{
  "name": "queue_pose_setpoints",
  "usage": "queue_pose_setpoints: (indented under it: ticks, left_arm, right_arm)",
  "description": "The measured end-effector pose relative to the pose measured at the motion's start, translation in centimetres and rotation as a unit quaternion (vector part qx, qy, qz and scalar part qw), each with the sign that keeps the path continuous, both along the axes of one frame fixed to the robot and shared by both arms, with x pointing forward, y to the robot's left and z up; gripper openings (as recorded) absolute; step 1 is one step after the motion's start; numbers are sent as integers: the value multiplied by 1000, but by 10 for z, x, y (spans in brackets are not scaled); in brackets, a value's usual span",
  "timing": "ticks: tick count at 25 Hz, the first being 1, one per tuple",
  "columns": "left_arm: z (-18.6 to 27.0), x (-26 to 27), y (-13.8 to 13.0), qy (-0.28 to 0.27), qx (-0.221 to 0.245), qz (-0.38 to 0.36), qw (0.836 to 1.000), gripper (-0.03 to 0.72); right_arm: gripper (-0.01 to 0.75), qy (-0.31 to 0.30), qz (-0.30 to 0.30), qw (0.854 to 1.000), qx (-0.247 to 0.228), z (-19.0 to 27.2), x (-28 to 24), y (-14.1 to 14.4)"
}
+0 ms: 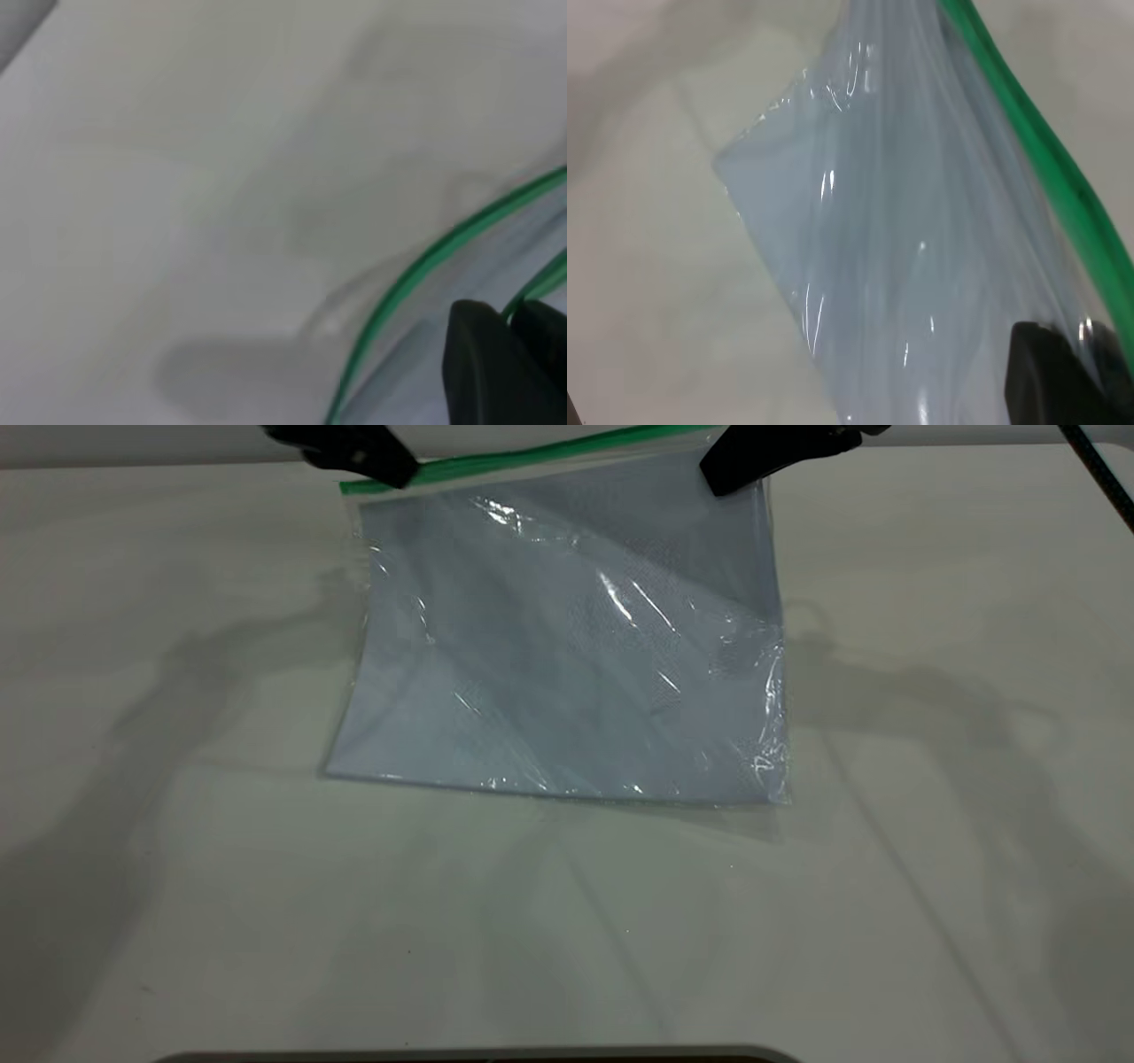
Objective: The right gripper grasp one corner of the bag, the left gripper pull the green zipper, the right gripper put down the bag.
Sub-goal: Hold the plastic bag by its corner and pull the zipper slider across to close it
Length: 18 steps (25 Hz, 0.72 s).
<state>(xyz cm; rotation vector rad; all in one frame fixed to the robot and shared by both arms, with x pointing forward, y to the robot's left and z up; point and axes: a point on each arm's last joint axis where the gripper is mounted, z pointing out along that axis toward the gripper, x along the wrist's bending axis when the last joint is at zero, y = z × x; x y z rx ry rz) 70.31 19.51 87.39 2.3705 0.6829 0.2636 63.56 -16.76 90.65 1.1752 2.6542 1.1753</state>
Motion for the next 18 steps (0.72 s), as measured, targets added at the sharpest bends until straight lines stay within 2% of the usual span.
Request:
queue_pose_setpoints:
  ticks: [13, 18]
  left_arm:
    - [0, 4, 32, 9, -5, 28, 1000, 61]
    - [0, 4, 35, 16, -10, 29, 999, 62]
  right_arm:
    - [33, -1, 0, 1000, -1, 0, 0, 0]
    - [33, -1, 0, 1000, 0, 0, 0, 0]
